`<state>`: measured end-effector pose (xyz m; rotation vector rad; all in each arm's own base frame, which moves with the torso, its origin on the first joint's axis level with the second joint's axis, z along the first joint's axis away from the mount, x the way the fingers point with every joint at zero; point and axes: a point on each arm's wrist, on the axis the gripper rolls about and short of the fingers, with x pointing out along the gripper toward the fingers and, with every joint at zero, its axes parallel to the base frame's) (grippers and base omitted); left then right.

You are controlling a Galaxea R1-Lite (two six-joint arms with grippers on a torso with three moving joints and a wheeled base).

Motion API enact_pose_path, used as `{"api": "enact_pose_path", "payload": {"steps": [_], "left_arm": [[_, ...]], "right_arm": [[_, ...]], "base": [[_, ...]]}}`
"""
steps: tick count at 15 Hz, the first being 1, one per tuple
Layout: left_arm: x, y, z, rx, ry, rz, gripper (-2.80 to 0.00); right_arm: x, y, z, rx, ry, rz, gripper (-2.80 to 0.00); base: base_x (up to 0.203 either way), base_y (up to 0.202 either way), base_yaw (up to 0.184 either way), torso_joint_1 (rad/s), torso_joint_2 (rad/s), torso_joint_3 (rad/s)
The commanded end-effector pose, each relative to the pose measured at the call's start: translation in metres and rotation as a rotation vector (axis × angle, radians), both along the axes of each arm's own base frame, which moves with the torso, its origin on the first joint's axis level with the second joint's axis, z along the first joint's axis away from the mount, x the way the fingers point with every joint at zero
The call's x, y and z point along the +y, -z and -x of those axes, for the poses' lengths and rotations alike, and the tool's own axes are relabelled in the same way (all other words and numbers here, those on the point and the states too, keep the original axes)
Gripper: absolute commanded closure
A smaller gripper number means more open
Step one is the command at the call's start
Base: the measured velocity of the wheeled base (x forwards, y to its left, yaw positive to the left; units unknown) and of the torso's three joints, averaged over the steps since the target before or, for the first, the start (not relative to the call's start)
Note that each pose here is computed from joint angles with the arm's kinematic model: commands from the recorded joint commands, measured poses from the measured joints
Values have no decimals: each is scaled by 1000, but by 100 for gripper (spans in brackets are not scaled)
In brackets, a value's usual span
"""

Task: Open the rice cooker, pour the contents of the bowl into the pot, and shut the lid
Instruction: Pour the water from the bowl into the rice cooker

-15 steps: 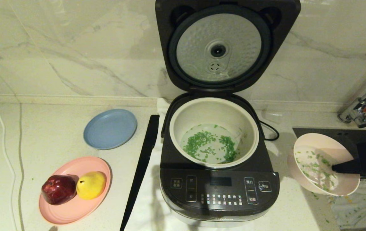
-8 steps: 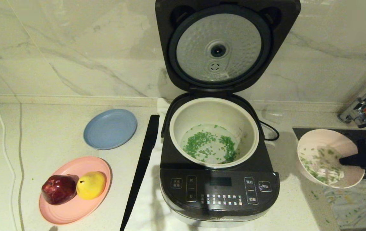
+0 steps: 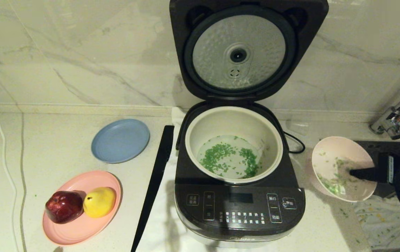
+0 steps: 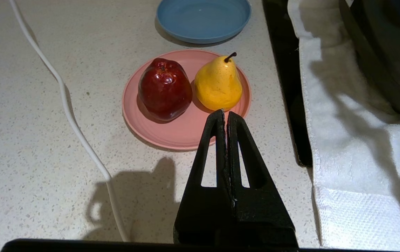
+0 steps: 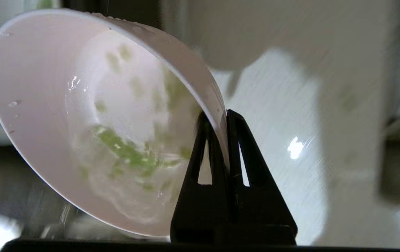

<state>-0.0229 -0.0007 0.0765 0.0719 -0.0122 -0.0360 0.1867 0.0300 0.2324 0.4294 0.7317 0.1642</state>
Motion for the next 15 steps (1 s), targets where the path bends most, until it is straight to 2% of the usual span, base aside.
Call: {"api": "enact_pose_path", "payload": {"steps": [1, 5, 10, 15], "left_arm": [[0, 1, 0, 5, 0, 0, 0], [0, 1, 0, 5, 0, 0, 0], [0, 1, 0, 5, 0, 0, 0], [0, 1, 0, 5, 0, 0, 0]], "right_arm": [[3, 0, 7, 55, -52, -27, 0], [3, -5, 6, 84, -51, -17, 0], [8, -36, 0, 88, -58, -4, 0], [38, -69, -22, 68, -90, 74, 0]], "base": [[0, 0, 0, 0, 0, 0], [0, 0, 0, 0, 0, 0], [0, 0, 0, 0, 0, 0], [0, 0, 0, 0, 0, 0]]}}
